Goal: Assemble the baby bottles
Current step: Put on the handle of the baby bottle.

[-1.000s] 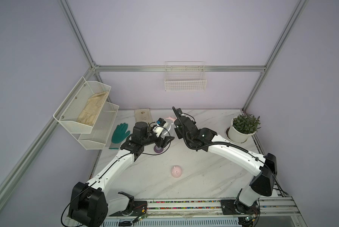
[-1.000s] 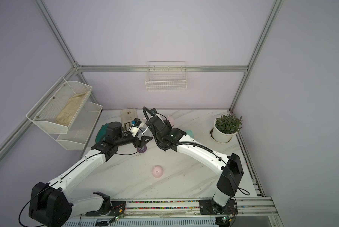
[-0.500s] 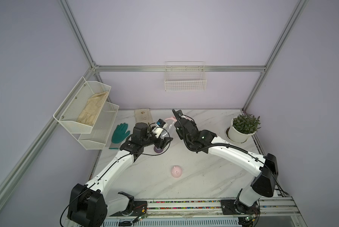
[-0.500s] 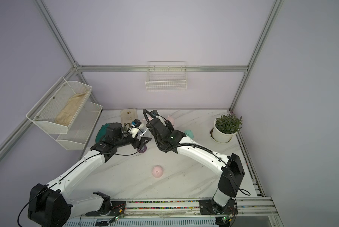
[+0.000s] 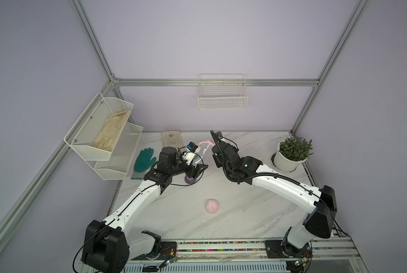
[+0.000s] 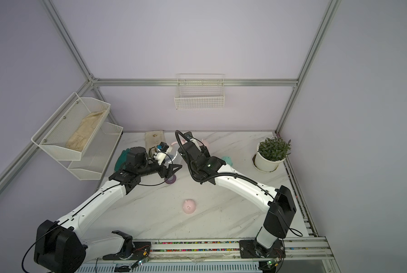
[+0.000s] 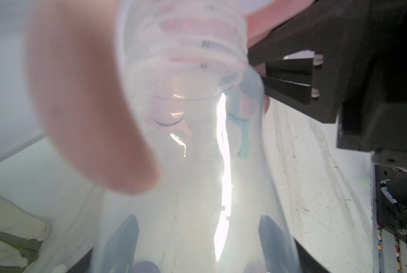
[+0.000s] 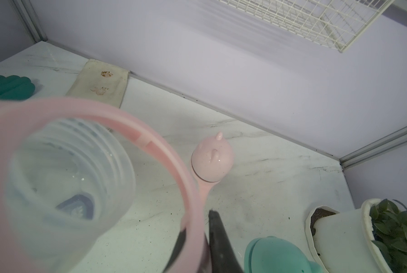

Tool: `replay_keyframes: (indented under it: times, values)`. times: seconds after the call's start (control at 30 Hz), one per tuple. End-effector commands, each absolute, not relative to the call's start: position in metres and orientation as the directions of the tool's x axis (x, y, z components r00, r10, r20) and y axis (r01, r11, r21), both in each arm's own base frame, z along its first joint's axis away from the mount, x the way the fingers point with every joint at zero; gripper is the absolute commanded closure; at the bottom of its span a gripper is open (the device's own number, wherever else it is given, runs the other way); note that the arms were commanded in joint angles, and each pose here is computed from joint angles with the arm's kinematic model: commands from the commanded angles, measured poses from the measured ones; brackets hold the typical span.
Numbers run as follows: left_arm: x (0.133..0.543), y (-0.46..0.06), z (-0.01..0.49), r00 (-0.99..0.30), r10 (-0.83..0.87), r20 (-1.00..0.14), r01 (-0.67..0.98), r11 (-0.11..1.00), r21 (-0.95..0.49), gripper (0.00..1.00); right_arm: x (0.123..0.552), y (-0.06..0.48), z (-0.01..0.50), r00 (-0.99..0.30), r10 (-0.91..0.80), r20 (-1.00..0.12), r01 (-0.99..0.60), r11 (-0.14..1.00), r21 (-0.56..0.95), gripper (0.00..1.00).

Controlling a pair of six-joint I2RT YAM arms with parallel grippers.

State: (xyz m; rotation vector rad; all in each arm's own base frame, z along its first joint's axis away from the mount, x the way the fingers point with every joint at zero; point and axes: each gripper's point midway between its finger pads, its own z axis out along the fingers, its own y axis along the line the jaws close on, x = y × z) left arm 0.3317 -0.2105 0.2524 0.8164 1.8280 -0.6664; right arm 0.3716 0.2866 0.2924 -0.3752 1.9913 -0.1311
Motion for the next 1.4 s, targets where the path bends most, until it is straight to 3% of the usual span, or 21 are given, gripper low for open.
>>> replay_keyframes:
  times: [0.0,0.2,0.73,1.03,1.37]
  values:
    - [0.332,-0.22,0.324,-0.068,0.169,-0.983,0.816,0.576,0.043,1.0,0.375,0.283,0.286,-0.428,-0.331,-0.841,-0.183,0.943,-0.278,1.0]
    - [0.332,-0.218,0.322,-0.07,0.182,-0.981,0.808,0.587,0.051,1.0,0.382,0.292,0.307,-0.376,-0.295,-0.878,-0.209,0.951,-0.23,1.0]
    - [0.349,-0.217,0.324,-0.084,0.188,-0.979,0.781,0.622,0.052,1.0,0.357,0.312,0.28,-0.382,-0.378,-0.844,-0.412,0.887,-0.21,1.0]
    - [0.358,-0.213,0.324,-0.089,0.186,-0.978,0.745,0.665,0.059,1.0,0.349,0.339,0.282,-0.403,-0.267,-0.875,-0.489,0.871,-0.041,1.0]
    - [0.349,-0.209,0.317,-0.083,0.212,-0.974,0.741,0.667,0.082,1.0,0.379,0.296,0.31,-0.431,-0.071,-0.899,-0.302,0.951,0.069,1.0]
